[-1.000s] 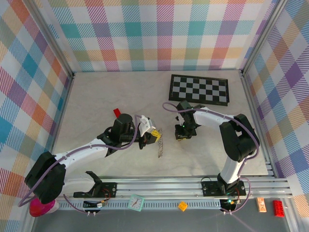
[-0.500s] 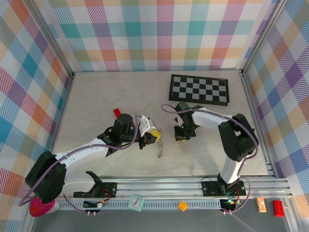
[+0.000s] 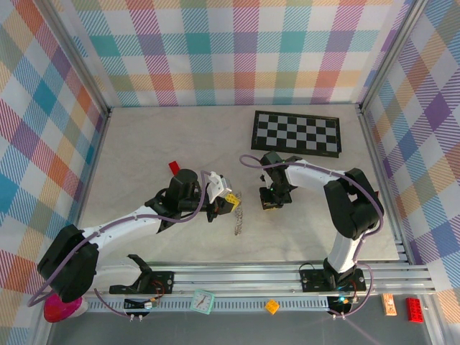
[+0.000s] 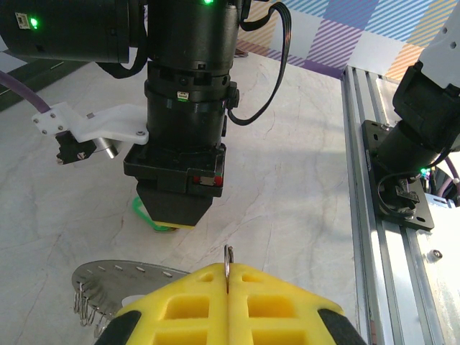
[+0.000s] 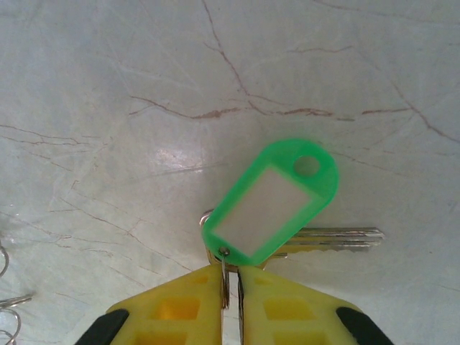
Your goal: Put the keys on the keyring
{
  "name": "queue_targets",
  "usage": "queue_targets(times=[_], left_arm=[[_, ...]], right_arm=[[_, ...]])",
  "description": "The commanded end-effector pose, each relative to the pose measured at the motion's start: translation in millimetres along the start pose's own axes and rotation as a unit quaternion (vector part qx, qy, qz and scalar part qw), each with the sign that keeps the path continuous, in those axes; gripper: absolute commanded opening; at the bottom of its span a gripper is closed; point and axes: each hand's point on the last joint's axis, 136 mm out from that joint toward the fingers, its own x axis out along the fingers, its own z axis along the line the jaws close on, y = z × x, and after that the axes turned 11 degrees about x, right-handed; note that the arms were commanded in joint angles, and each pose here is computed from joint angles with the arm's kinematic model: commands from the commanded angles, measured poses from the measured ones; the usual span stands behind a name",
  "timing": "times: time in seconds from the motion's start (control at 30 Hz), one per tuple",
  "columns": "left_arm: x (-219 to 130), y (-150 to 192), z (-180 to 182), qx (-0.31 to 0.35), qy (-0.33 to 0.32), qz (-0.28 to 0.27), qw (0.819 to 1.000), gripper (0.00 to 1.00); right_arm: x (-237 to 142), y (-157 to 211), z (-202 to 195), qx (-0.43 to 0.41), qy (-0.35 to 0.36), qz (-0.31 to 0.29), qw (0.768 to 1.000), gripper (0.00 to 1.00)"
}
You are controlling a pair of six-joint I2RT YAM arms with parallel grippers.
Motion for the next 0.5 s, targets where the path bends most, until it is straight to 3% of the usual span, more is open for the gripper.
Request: queue_targets(times=[0.0,0.47], left_arm=[[2.4,-17.2,-6.5,0.018,0.018,-0.026,0.999,0.0],[2.9,-17.2,-7.6,0.017,0.022,-0.025,0.999,0.0]], right_arm=[[-3.8,-1.1,3.8,-0.01,0.004,0.001,1.0,0.14],[-6.6,-4.0,4.8,-0.011,0.008,-0.002,1.0,0.11]])
